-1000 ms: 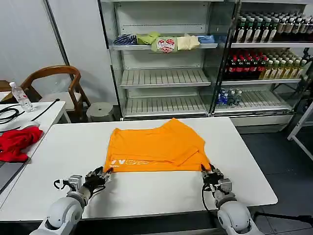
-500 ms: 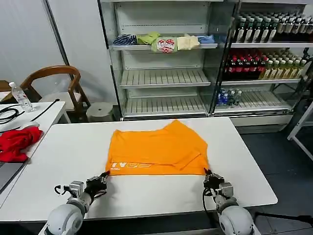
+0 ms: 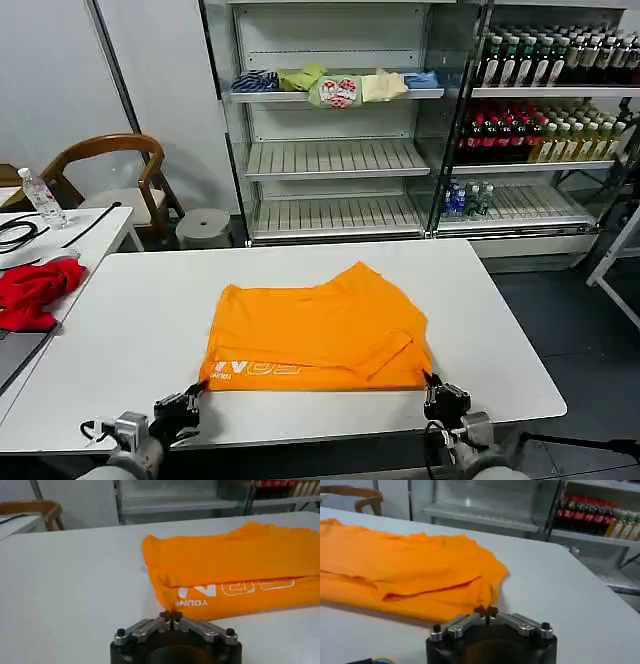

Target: Fold and organize the clothes.

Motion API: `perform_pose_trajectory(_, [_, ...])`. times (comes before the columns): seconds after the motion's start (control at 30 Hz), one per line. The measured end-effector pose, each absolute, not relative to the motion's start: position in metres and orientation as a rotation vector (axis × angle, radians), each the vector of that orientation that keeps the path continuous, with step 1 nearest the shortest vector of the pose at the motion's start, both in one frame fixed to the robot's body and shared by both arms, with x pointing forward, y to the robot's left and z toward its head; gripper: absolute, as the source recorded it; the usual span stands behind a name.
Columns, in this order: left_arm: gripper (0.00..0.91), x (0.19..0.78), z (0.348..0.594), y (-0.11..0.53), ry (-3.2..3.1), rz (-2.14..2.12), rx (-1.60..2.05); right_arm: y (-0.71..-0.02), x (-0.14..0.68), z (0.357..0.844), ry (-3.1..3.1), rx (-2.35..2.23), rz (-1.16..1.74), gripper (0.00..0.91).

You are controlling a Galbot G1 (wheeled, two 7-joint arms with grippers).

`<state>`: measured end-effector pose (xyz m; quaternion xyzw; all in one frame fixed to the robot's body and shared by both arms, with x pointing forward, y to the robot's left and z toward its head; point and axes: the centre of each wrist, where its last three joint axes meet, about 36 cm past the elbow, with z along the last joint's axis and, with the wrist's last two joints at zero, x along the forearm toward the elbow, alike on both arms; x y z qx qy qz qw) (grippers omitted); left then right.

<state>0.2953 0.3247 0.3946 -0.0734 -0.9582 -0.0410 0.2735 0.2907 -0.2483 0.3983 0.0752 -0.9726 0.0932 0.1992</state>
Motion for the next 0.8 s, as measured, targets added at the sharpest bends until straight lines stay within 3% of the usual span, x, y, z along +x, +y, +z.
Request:
perform_pose_trajectory(0.07, [0.060,0.288,0.399,0.327,-2.571,-0.131,-0.196,-0.250,0.285,0.403,-2.722,0.213,0.270,0.907])
perform_pose_trajectory(0.1, [0.645,0.284,0.401,0.328,-2.566,-0.145,-0.195,-0.251,0.281,0.406,-2.722,0.213,0.276,0.907])
perform_pose_trajectory(0.13, [0.907,0.280,0.404,0.329,-2.562,-0.159,-0.194,-0.252,0.279,0.409,-2.724,0.213,0.281,0.907])
perform_pose_trajectory(0.53, [0.907,0.273,0.444,0.319,-2.590,-0.235,-0.290,-0.262,0.300,0.462,-2.864,0.247,0.336,0.907])
perform_pose_trajectory(0.8, [0.907,0.317,0.448,0.310,-2.700,-0.205,-0.360,-0.252,0.369,0.455,-2.923,0.224,0.308,0.907])
